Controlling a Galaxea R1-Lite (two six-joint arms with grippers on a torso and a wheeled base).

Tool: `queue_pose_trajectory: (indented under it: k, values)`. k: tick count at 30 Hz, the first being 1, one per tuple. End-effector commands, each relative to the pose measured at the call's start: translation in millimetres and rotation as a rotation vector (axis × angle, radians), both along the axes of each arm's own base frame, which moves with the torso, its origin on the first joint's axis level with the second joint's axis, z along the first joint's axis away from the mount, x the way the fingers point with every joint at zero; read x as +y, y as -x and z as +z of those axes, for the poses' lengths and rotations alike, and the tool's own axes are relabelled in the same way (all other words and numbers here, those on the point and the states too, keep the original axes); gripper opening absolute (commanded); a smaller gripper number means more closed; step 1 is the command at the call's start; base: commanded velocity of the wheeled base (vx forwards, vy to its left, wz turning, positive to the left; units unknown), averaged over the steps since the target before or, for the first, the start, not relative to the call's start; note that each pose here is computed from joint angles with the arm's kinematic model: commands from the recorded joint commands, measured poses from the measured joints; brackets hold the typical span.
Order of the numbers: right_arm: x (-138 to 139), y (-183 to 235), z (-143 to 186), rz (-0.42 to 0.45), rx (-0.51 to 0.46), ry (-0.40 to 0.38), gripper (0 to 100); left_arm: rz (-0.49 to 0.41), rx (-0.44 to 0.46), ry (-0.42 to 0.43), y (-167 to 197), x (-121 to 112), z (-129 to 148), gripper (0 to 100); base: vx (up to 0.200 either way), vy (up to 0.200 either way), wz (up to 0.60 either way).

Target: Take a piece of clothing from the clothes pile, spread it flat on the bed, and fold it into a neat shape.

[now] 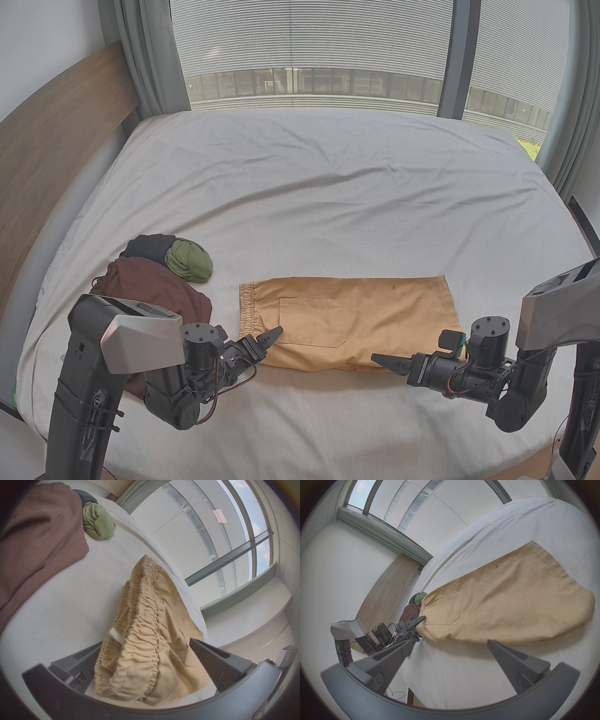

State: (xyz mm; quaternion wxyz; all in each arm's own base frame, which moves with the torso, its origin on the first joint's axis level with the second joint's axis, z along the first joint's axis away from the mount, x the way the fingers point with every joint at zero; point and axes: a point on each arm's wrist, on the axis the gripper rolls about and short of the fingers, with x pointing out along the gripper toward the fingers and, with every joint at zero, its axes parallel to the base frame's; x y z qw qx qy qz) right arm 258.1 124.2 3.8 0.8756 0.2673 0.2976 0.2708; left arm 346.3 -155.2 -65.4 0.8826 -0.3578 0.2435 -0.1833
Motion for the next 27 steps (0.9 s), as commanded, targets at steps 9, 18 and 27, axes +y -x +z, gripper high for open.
queue_pose_trajectory:
  k: [9, 18, 27]
  values:
    - [0.0, -0.2, -0.5, 0.001, 0.001, 0.0, 100, 0.005, -0.004, -0.002, -2.3, 0.1, -2.8, 0, 0.0, 0.0, 0.0]
    - [0.2, -0.5, -0.8, 0.001, 0.001, 0.0, 100, 0.032, 0.015, 0.009, -1.8, 7.4, -3.0, 0, 0.0, 0.0, 0.0]
    - [-1.6, -3.0, -2.9, -0.009, 0.004, 0.001, 100, 0.081, 0.014, -0.004, 13.3, 29.9, 28.5, 0, 0.0, 0.0, 0.0]
